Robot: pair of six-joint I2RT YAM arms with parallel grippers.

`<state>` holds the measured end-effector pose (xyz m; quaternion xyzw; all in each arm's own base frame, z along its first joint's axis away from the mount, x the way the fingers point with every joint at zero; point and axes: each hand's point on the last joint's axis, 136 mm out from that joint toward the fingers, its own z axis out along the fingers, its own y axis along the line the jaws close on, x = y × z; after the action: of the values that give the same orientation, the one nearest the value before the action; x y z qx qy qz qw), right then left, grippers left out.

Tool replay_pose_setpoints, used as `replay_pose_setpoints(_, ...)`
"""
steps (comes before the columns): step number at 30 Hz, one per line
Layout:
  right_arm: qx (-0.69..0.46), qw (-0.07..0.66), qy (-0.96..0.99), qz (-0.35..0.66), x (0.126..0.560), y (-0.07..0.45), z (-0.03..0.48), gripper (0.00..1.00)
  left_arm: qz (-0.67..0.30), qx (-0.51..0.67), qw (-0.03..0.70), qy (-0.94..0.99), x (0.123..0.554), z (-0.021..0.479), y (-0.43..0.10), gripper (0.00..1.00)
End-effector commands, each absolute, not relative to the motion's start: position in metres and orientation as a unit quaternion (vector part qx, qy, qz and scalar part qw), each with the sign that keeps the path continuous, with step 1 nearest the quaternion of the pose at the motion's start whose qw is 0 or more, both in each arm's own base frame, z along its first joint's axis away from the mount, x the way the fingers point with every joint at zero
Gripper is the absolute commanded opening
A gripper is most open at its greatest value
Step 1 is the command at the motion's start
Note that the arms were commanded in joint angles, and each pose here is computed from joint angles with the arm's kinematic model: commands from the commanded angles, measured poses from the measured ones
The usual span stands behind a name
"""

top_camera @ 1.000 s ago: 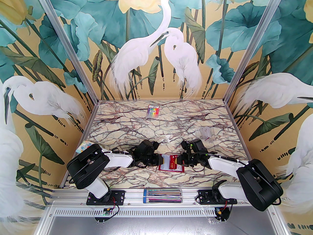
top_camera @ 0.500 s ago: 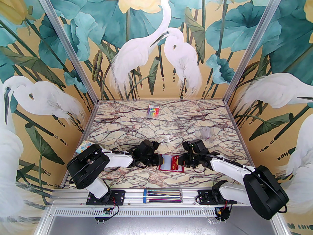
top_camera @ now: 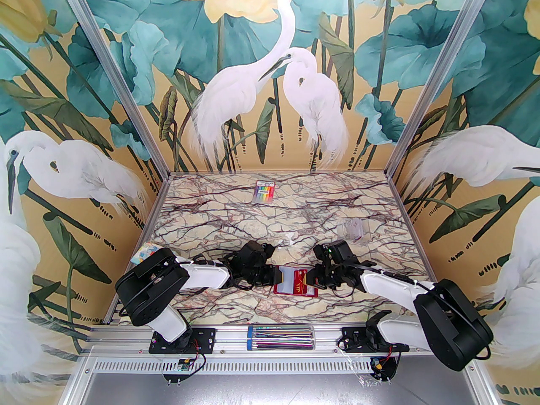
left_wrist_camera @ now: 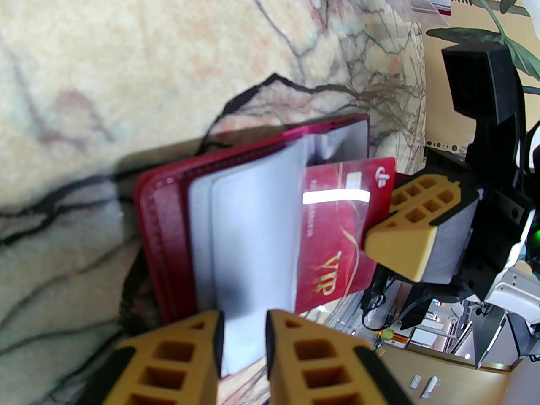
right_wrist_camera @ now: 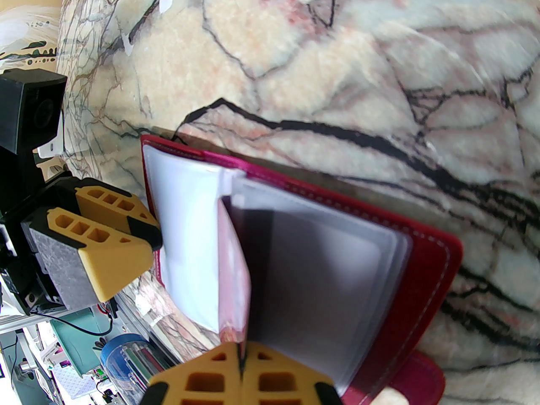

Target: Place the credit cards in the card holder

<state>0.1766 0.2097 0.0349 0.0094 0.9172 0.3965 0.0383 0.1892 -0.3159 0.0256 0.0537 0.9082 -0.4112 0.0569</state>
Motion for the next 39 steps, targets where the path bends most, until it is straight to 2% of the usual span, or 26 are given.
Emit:
replay_pose_setpoints(1, 0.014, 0.040, 0.927, 0.373, 0.1801, 0.2063, 0.0286, 0.00, -0.381, 0.058, 0.049, 0.921, 0.1850, 0.0126, -0.3094, 0.24)
replay_pose_setpoints(39, 0.009, 0.048, 0.943, 0.328, 0.1884, 0.1966, 0.0211, 0.00, -0.362, 0.062, 0.050, 0.929, 0.1847, 0.0076, -0.3040, 0.24)
